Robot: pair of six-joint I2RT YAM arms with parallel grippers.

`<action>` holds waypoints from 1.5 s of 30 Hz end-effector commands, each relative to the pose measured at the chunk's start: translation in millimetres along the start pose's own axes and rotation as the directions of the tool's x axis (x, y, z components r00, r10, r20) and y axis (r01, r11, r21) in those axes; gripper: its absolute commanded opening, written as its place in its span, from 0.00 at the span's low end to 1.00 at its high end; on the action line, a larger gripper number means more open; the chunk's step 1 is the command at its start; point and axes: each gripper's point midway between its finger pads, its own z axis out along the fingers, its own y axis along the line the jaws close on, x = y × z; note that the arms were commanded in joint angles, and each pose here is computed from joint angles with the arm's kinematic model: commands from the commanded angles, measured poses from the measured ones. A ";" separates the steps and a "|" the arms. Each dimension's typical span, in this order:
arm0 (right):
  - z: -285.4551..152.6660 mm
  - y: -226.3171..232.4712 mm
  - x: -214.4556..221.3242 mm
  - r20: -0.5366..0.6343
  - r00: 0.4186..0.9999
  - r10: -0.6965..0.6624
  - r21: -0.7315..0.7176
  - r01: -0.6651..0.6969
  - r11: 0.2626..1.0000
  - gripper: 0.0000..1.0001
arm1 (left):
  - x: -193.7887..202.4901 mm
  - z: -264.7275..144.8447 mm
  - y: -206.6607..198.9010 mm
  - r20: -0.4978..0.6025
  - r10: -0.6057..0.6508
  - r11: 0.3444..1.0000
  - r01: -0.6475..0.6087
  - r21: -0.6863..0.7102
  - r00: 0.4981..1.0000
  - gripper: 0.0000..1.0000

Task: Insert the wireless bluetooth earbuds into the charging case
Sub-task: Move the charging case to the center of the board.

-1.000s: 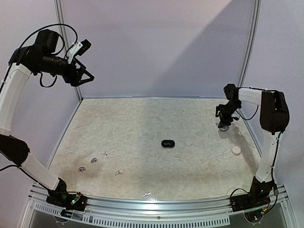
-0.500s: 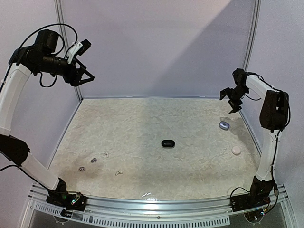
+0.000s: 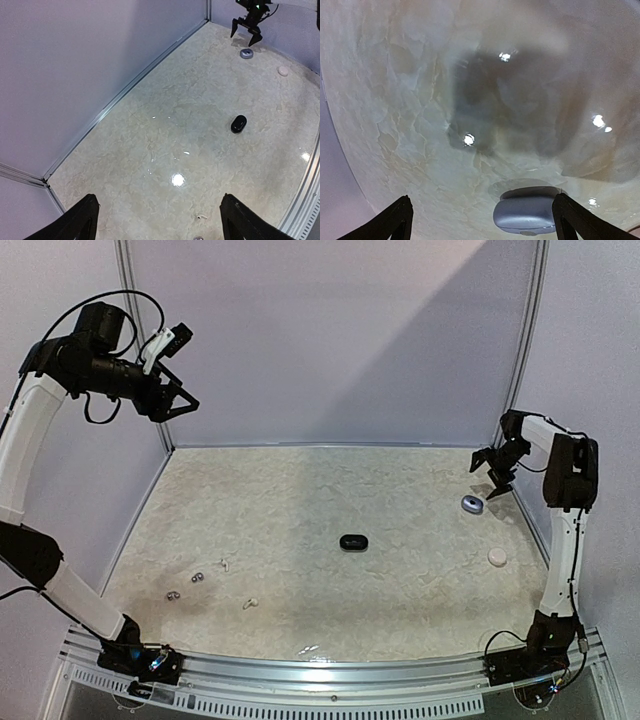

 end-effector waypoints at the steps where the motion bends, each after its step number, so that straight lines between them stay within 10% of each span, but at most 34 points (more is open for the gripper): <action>1: 22.0 2.8 7.8 -0.065 0.994 0.091 -0.026 -0.092 0.995 0.99 | 9.1 4.7 3.7 -0.033 -0.024 1.000 0.025 0.003 0.999 0.86; 17: 22.6 -16.3 44.7 -0.074 0.978 0.195 0.115 -0.186 0.976 0.99 | -3.3 2.7 11.5 -0.011 0.014 1.000 -0.014 -0.005 1.000 0.86; 45: 64.7 24.8 126.2 -0.190 0.969 -0.157 0.034 0.166 0.986 0.99 | -5.9 0.3 6.1 0.011 0.015 0.999 -0.016 0.035 1.000 0.86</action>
